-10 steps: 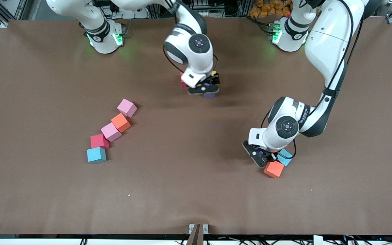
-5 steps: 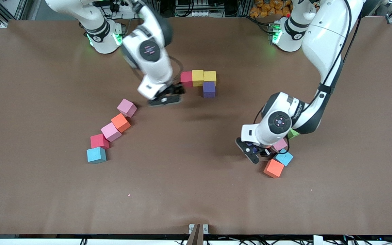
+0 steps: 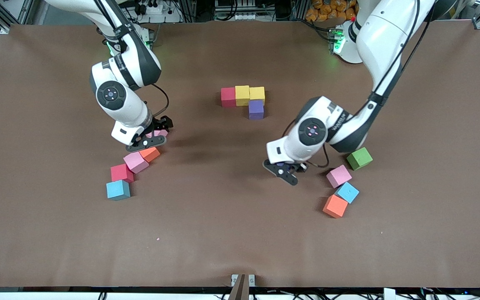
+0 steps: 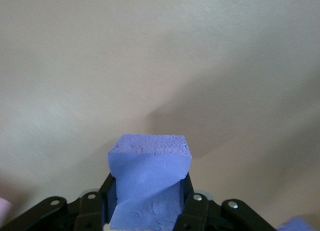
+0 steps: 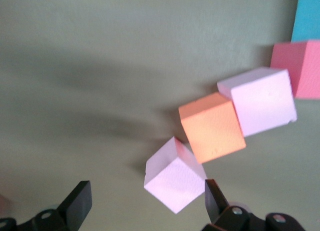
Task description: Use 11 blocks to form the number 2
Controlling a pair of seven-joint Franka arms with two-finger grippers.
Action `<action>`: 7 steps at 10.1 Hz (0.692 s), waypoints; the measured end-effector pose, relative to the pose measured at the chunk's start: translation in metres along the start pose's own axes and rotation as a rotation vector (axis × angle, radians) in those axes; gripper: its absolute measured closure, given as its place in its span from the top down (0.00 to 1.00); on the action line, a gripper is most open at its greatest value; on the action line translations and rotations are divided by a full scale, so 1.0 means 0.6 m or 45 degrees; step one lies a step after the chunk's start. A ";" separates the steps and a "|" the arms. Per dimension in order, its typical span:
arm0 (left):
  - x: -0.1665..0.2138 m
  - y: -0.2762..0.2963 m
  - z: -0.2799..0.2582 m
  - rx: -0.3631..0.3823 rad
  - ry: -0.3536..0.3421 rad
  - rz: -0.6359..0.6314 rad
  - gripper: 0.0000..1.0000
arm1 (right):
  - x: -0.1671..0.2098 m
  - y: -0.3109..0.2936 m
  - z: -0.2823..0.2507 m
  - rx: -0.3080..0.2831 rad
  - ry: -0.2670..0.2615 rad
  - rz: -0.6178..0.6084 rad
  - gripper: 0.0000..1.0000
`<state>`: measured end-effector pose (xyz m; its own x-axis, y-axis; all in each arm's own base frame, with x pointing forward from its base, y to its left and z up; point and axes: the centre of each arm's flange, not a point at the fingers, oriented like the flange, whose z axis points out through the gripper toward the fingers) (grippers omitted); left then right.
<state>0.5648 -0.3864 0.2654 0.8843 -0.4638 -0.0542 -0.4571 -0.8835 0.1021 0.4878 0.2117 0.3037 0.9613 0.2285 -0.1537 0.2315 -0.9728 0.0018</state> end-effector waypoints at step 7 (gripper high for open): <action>-0.086 0.184 0.025 0.077 -0.158 -0.632 0.52 | -0.077 0.074 0.082 0.038 0.046 0.697 1.00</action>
<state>0.4675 -0.4610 0.2644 0.9799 0.0118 -0.1992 0.0072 -0.9997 -0.0236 0.4466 0.1560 0.2624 0.9449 -0.3105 -0.1040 -0.3075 -0.9505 0.0437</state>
